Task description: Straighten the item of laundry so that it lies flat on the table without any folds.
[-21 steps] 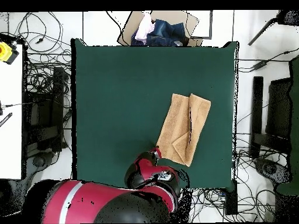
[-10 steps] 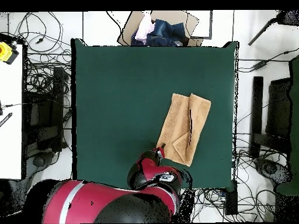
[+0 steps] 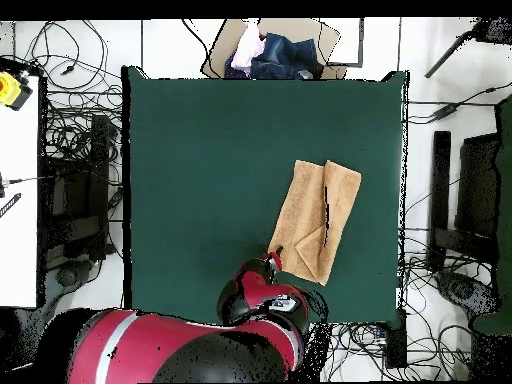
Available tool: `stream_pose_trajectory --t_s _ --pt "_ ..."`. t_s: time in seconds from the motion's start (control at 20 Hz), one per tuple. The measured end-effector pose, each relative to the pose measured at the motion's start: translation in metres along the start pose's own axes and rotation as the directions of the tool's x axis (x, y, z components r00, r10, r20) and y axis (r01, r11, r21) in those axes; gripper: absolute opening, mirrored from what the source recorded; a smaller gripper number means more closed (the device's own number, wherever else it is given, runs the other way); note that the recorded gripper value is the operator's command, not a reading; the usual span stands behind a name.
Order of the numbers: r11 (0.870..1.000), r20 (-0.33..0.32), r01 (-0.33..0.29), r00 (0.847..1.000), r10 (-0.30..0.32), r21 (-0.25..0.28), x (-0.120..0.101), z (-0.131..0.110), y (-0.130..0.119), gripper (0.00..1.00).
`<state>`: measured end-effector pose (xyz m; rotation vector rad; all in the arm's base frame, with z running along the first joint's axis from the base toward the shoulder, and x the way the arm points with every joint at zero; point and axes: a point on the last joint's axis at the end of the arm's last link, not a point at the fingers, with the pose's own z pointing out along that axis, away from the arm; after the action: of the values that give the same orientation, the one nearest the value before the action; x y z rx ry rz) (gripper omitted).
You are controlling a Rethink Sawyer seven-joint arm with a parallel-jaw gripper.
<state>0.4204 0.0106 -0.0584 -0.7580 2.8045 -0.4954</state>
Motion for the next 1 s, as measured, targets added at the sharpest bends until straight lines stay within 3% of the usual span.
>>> stream_pose_trajectory --t_s 0.3,0.6,1.0 --pt "1.000 -0.012 0.003 1.000 -0.003 0.026 -0.002 -0.001 0.003 1.00" --pt "0.995 -0.045 0.011 0.999 -0.006 0.100 -0.007 -0.001 0.013 1.00" --pt "0.979 -0.076 0.045 0.997 -0.030 0.197 -0.010 0.000 0.022 1.00"
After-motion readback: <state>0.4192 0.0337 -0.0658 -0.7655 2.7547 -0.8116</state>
